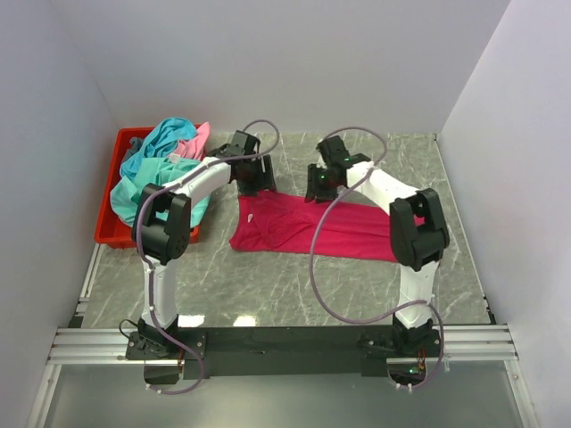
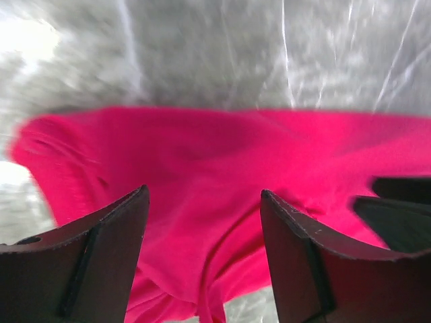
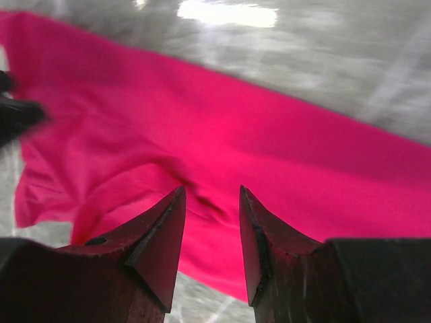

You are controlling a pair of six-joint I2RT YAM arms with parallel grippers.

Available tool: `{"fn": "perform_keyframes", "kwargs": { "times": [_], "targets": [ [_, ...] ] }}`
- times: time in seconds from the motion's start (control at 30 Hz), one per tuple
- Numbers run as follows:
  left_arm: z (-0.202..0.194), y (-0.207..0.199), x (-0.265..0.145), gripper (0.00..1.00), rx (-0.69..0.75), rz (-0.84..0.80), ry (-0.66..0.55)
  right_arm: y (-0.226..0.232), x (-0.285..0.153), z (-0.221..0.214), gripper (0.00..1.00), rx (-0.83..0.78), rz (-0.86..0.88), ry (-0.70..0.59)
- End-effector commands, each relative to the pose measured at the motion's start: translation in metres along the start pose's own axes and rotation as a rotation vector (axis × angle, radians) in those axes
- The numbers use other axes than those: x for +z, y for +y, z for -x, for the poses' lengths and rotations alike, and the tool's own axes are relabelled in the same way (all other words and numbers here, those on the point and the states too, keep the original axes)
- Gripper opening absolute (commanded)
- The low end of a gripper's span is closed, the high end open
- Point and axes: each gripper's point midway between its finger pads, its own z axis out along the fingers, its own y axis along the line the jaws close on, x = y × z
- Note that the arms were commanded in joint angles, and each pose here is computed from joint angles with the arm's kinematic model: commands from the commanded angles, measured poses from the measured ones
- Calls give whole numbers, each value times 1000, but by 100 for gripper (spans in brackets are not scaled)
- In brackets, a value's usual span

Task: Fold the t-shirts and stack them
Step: Fold the tshirt

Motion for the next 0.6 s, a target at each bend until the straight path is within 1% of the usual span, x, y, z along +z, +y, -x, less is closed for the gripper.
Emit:
{"fn": "perform_keyframes", "kwargs": {
  "times": [0.0,0.1,0.13,0.2,0.3,0.5,0.57],
  "targets": [
    [-8,-10,6,72,-3,-78,31,42,3,21,45,-27,124,-60],
    [-23,2,18,72,-28,-41,81,55,14,23,45,-51,142,-53],
    [-26,5,20,72,-32,-29,91,53,25,16,45,-60,123,-23],
    [-32,12,23,73,-38,0,112,56,35,15,45,-84,111,-7],
    [-36,15,24,72,-40,9,120,53,41,9,45,-116,70,19],
    [-40,17,25,73,-49,12,127,37,35,-7,45,-129,-11,37],
    [-41,19,26,73,-50,16,128,36,26,-5,45,-132,-17,16]
  ]
}}
